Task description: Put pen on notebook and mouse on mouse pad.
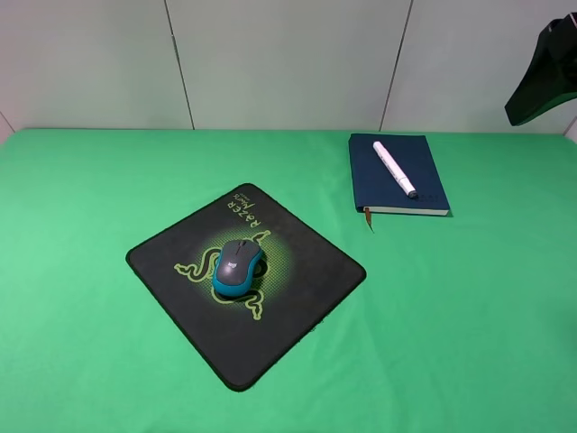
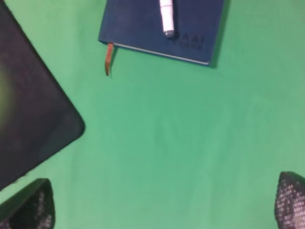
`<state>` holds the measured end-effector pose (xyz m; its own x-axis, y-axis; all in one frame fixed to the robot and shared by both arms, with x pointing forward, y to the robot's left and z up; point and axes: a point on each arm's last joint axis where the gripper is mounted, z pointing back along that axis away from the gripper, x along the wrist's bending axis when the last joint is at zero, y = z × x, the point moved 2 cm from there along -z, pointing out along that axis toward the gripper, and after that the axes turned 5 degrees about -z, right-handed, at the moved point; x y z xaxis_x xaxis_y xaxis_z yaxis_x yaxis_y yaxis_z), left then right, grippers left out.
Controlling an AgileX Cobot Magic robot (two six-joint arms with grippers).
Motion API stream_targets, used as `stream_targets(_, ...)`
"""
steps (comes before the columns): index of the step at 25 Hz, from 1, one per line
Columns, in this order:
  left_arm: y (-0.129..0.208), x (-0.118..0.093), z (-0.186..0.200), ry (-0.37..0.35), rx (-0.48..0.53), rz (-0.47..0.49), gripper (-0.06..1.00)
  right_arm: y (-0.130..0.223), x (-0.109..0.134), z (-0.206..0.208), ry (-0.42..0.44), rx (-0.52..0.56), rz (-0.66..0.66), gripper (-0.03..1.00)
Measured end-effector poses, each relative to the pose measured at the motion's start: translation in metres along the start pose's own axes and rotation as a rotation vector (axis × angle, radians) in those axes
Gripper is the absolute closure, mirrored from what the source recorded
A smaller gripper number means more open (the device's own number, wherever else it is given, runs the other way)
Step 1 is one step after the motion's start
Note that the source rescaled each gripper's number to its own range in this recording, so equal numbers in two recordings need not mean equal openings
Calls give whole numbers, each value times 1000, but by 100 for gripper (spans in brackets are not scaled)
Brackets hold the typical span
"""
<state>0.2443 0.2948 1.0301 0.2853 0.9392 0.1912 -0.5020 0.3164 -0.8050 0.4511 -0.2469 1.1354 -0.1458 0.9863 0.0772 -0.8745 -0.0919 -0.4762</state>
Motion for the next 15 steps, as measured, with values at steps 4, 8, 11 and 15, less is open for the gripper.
stream_targets(4, 0, 0, 0, 0, 0, 0, -1, 11, 2, 10, -27, -29, -9, -3)
stream_targets(8, 0, 0, 0, 0, 0, 0, -1, 37, 0, 15, -31, -33, -10, -3)
stream_targets(11, 0, 0, 0, 0, 0, 0, -1, 61, -3, 13, -30, -21, -10, -3)
stream_targets(15, 0, 0, 0, 0, 0, 0, -1, 93, -13, 14, -10, -40, -67, -3)
